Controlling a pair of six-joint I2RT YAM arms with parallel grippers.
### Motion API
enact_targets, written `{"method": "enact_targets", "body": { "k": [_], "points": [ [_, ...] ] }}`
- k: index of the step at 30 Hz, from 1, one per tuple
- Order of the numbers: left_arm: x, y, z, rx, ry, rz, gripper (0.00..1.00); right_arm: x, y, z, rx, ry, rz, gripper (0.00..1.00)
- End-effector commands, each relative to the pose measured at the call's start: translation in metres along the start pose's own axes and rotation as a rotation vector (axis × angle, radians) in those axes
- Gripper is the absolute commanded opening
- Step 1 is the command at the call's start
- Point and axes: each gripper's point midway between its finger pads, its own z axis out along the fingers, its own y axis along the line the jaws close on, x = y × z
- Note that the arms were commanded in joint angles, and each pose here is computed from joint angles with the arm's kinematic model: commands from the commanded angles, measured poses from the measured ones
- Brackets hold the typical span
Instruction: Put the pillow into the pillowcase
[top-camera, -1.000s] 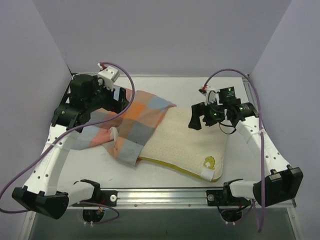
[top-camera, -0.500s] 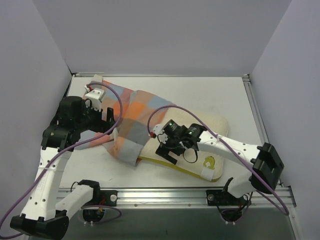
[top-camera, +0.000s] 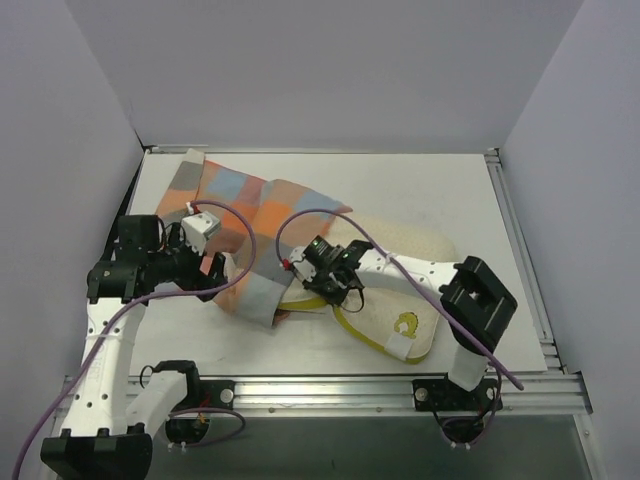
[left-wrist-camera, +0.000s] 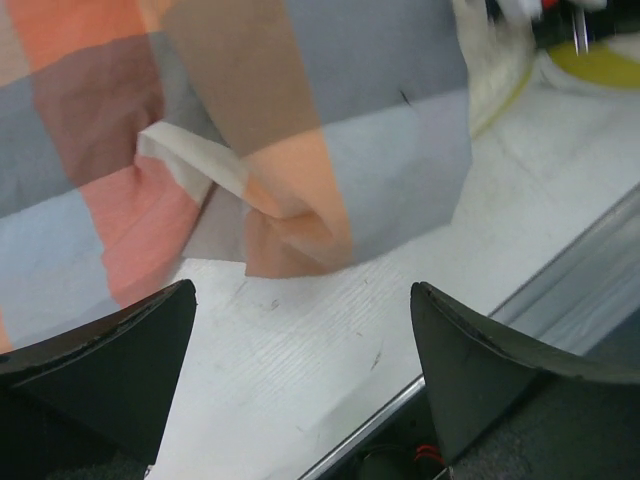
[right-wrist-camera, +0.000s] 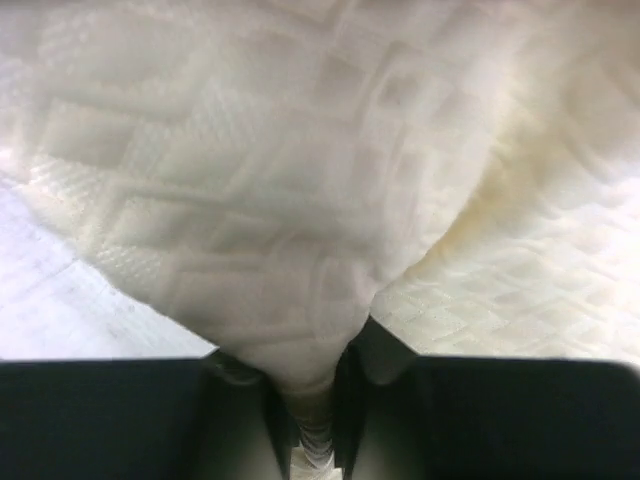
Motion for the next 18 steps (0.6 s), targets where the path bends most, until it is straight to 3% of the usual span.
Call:
{"method": "enact_targets", "body": {
  "k": [1,3,5,7,11,13,16,18],
  "points": [
    [0.0,-0.032,-0.005,0.24,-0.015,0.245,0.96,-0.031,-0.006,-0.037,-0.134,-0.175,0.102,0.0],
    [0.025,-0.049,-0.009,0.347,0.043,0.431,0.93,-0.043,-0.013,-0.052,-0.17,-0.236,0.141,0.0],
    [0.041,-0.051,-0.011,0.342,0.066,0.63,0.92,-0.056,-0.008,-0.064,-0.249,-0.289,0.164,0.0],
    [0.056,-0.064,-0.009,0.388,0.058,0.888,0.92,-0.059,-0.003,-0.068,-0.296,-0.3,0.165,0.0],
    [0.05,-0.087,0.004,0.466,-0.033,1.241,0.93,-0.056,0.007,-0.067,-0.355,-0.288,0.164,0.0],
    [0.055,-0.11,0.015,0.605,0.0,1.318,0.93,-0.053,0.012,-0.062,-0.379,-0.266,0.172,0.0],
    [0.045,-0.124,0.037,0.635,0.123,1.37,0.86,-0.048,0.016,-0.058,-0.399,-0.245,0.183,0.0],
    [0.032,-0.138,0.051,0.603,0.124,1.445,0.85,-0.044,0.017,-0.058,-0.406,-0.238,0.19,0.0]
  ]
}}
